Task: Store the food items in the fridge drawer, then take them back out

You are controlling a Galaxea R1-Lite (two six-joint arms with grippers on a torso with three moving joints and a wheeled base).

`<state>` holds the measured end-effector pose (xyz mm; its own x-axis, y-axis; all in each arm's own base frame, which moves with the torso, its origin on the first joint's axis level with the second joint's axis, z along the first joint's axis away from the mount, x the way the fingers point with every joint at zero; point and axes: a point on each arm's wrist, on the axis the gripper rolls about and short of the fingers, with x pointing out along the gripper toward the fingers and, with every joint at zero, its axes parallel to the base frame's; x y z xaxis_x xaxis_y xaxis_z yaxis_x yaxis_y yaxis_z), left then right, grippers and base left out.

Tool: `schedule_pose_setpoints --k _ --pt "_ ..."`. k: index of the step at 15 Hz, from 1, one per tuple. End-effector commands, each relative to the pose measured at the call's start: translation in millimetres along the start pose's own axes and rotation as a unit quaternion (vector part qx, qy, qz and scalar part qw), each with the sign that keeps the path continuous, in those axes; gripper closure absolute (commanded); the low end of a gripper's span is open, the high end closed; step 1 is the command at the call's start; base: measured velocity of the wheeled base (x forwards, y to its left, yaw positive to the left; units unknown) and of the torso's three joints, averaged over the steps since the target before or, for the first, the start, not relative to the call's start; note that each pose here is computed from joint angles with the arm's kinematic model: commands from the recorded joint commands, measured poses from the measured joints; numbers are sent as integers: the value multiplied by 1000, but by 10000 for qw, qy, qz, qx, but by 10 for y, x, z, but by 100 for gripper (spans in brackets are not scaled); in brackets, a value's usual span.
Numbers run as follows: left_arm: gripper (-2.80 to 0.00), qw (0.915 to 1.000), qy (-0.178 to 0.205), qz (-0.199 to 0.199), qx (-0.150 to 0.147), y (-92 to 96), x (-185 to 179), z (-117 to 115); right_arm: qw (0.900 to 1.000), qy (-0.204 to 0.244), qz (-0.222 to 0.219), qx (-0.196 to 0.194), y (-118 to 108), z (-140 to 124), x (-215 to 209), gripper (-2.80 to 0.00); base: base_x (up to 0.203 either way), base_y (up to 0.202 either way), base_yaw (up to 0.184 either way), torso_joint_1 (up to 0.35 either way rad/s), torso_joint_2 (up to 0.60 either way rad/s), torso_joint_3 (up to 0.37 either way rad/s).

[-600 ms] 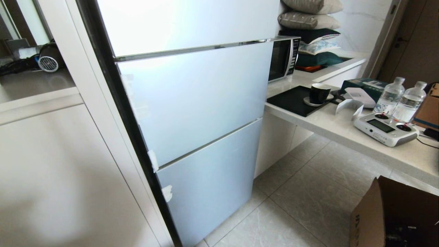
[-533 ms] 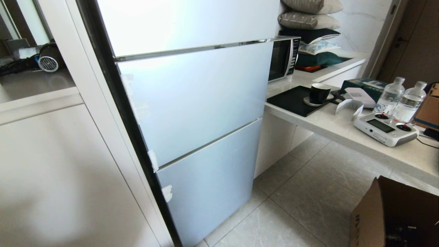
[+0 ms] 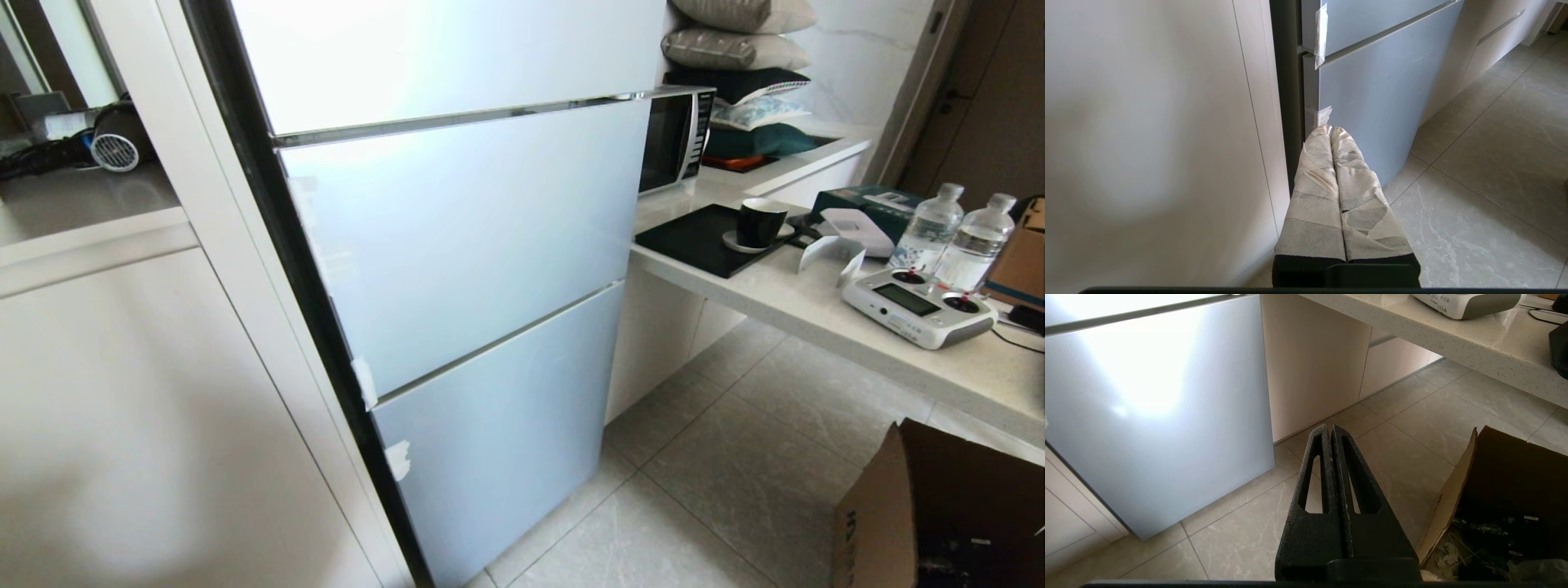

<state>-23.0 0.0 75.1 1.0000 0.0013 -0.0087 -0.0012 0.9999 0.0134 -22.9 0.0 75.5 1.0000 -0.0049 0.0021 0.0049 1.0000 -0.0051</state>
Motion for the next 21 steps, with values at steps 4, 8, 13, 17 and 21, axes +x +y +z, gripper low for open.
schedule_pose_setpoints --k 4,8,13,17,21 --pt "0 10000 10 1 2 0 1 0 10000 -5 1 -5 0 1 0 0 0 0 0 0 0 0" --pt "0 10000 10 1 4 0 1 0 10000 -5 1 2 0 1 0 0 0 0 0 0 0 0" --pt "0 9977 -673 1 69 3 -59 255 10000 -5 1 2 0 1 0 0 0 0 0 0 0 0" --pt "0 9972 -718 -223 17 6 34 1043 10000 -5 1 -5 0 1 0 0 0 0 0 0 0 0" --pt "0 9960 359 -497 -653 -11 708 1479 10000 -5 1 -5 0 1 0 0 0 0 0 0 0 0"
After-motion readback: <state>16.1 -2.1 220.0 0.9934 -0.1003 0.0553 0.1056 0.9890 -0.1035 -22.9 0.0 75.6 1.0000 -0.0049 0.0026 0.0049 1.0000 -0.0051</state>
